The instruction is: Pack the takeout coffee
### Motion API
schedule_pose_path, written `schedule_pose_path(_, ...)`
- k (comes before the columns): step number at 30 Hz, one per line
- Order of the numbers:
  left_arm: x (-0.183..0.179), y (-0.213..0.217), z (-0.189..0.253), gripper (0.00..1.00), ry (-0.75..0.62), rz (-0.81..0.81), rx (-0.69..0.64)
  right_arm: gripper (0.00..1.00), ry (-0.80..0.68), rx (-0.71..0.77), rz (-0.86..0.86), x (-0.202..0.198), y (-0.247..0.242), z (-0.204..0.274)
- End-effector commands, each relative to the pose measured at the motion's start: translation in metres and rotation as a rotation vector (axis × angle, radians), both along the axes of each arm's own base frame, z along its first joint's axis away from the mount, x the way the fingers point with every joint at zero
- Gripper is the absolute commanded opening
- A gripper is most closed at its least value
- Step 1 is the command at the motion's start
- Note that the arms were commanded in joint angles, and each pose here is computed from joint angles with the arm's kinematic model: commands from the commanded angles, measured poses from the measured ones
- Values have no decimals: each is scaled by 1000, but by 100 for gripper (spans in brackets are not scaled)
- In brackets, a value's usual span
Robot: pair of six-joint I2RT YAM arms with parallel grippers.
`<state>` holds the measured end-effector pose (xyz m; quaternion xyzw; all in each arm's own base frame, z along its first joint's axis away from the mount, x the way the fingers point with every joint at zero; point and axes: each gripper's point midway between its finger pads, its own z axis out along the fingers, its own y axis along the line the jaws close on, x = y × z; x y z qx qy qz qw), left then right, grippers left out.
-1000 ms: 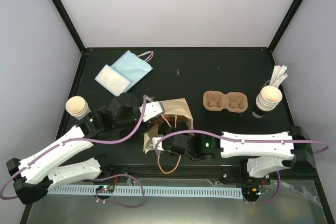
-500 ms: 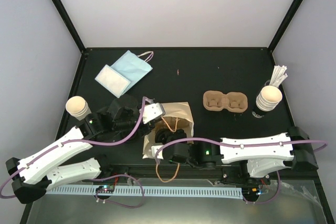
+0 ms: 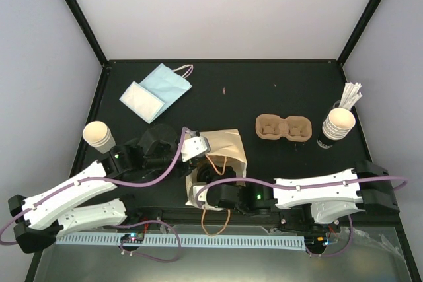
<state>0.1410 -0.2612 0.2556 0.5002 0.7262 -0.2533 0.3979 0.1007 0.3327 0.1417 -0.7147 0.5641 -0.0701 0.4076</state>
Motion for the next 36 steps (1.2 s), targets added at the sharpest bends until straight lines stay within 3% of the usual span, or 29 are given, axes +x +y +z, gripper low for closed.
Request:
schedule_pose_path(1, -14, -4, 4, 2, 41, -40, -45, 53, -85, 80, -36, 12, 13, 15)
schedule_pose_path(36, -32, -4, 14, 2, 57, -110, -98, 52, -173, 131, -136, 49, 16, 12)
